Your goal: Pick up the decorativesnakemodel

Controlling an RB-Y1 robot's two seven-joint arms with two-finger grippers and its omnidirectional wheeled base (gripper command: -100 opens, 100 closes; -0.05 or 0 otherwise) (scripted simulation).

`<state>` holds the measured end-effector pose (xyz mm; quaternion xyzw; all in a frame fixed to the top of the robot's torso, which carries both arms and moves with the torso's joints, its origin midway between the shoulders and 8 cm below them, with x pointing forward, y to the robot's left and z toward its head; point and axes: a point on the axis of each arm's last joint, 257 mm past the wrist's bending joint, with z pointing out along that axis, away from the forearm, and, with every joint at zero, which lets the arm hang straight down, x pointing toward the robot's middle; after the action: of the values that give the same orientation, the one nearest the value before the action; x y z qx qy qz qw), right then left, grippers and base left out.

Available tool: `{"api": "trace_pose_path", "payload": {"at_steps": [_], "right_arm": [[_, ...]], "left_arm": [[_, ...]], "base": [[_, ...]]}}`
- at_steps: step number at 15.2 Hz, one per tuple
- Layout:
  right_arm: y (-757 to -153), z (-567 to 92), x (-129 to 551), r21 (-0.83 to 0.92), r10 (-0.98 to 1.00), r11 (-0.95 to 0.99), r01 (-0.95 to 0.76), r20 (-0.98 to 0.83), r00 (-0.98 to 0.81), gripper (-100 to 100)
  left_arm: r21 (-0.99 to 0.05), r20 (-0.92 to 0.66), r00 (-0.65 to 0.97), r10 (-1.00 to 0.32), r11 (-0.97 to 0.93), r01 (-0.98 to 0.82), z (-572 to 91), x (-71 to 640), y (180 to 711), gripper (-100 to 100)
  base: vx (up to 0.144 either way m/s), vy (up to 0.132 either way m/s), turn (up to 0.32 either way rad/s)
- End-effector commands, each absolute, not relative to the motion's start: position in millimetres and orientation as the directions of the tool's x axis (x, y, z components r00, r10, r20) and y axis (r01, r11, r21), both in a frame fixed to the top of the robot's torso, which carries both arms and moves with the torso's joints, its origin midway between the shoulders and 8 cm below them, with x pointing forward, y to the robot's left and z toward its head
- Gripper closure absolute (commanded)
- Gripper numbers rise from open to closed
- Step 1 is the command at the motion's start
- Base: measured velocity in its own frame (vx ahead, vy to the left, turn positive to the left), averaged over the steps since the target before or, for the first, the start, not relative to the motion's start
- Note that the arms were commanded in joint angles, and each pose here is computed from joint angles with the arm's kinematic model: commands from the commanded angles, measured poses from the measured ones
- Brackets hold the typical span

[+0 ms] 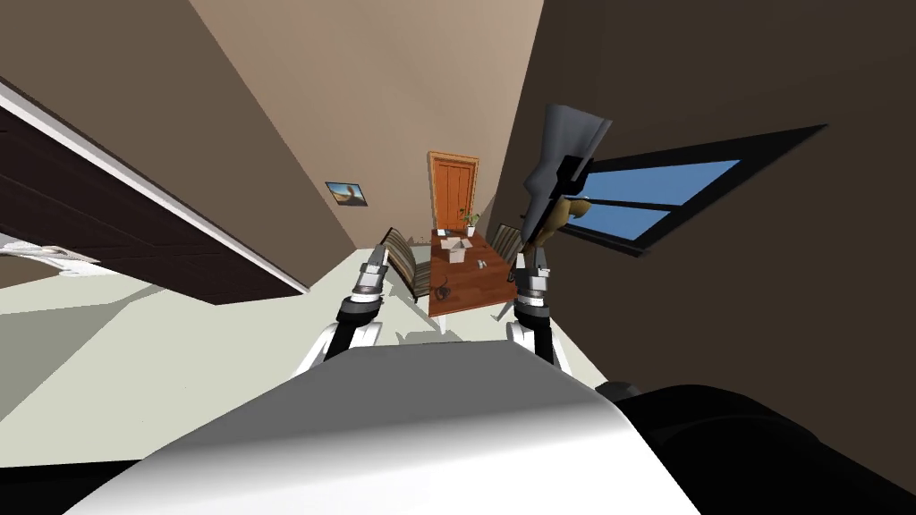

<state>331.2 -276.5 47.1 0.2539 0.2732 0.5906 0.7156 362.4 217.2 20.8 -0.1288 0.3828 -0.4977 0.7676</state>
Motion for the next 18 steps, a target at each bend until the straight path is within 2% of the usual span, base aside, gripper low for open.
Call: {"api": "trace_pose_path", "payload": {"at_steps": [1, 10, 13, 15, 16, 18], "right_arm": [[-277, 47, 331, 0.686, 0.984, 0.174, -0.707, -0.091, 0.153, 0], [-276, 47, 331, 0.686, 0.984, 0.173, -0.707, -0.091, 0.153, 0], [-276, 47, 331, 0.686, 0.984, 0.174, -0.707, -0.091, 0.153, 0], [-276, 47, 331, 0.686, 0.984, 0.174, -0.707, -0.091, 0.153, 0], [-277, 47, 331, 0.686, 0.984, 0.174, -0.706, -0.091, 0.153, 0], [-276, 47, 331, 0.686, 0.984, 0.174, -0.707, -0.091, 0.153, 0]], "left_arm": [[-0.562, -0.514, 0.214, -0.831, 0.514, 0.647, 8, 376, 212, -100], [-0.513, -0.663, 0.203, -0.721, 0.635, 0.577, -42, 415, 202, -100], [-0.441, -0.748, 0.211, -0.629, 0.709, 0.551, -60, 437, 194, -100], [-0.455, -0.757, 0.192, -0.625, 0.714, 0.532, -75, 441, 196, -100], [-0.405, -0.795, 0.201, -0.572, 0.748, 0.525, -80, 451, 191, -100], [-0.418, -0.8, 0.184, -0.571, 0.751, 0.51, -93, 454, 194, -100]], "base": [[-0.002, 0.08, -0.202], [-0.002, 0.113, -0.204], [-0.005, 0.182, -0.327], [-0.012, 0.166, -0.223], [-0.007, 0.122, -0.205], [0.001, 0.108, -0.19]]}}
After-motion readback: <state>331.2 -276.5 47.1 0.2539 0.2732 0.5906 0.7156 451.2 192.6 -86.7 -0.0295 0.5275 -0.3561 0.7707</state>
